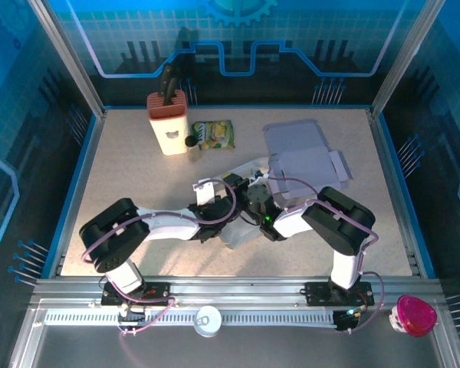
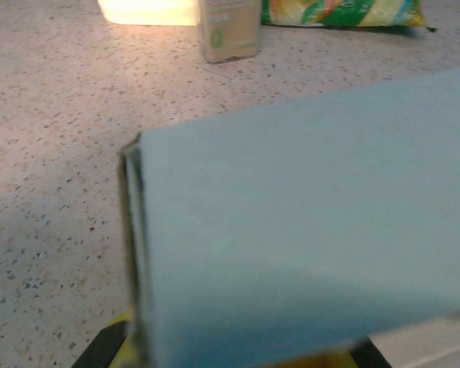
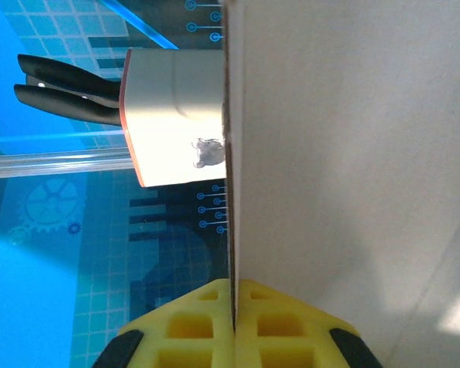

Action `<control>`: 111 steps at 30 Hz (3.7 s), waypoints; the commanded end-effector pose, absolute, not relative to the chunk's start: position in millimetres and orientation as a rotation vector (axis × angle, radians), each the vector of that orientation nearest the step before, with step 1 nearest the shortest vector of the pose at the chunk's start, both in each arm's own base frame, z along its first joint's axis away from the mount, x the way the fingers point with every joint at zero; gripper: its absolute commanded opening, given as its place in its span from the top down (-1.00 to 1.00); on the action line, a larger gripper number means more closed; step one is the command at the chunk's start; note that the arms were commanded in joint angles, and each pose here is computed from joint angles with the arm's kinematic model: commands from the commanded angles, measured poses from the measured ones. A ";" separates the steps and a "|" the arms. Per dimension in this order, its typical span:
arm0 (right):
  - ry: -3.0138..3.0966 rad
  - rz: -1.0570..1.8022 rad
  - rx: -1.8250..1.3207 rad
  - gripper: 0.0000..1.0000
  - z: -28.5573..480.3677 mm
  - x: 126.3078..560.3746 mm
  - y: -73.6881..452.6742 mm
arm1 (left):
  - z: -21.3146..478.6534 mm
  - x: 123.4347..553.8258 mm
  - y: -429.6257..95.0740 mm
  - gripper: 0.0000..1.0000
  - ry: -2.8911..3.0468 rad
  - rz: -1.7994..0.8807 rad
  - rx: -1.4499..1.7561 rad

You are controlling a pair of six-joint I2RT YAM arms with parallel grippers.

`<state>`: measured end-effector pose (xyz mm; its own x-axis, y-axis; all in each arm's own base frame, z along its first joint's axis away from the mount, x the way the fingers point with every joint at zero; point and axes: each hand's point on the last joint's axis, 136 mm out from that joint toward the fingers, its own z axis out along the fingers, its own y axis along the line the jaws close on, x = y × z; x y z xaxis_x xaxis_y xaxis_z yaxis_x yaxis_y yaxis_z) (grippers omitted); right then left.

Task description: Fold the paper box

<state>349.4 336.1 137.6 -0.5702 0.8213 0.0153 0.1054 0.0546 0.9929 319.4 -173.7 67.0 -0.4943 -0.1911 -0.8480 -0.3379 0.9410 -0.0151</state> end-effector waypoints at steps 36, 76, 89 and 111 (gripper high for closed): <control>1.946 1.562 0.800 -0.53 170.7 319.0 314.7 | 83.1 339.8 -145.5 1.00 2.027 0.180 -0.318; 2.167 1.004 0.296 -0.11 215.2 302.8 157.6 | 111.0 341.8 -172.8 1.00 2.086 -0.143 0.331; 2.252 0.840 0.281 -0.34 184.5 337.4 195.7 | 103.2 346.3 -173.8 1.00 2.104 -0.127 0.326; 2.240 1.045 0.144 -0.34 206.2 333.1 248.2 | 105.6 346.9 -177.6 1.00 2.127 -0.211 0.276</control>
<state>336.4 243.9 170.3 -0.8092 0.3552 -0.4680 -0.0837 0.7187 0.6903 340.8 -171.1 93.1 -0.5254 0.1635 -0.8350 0.2739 0.9616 0.0160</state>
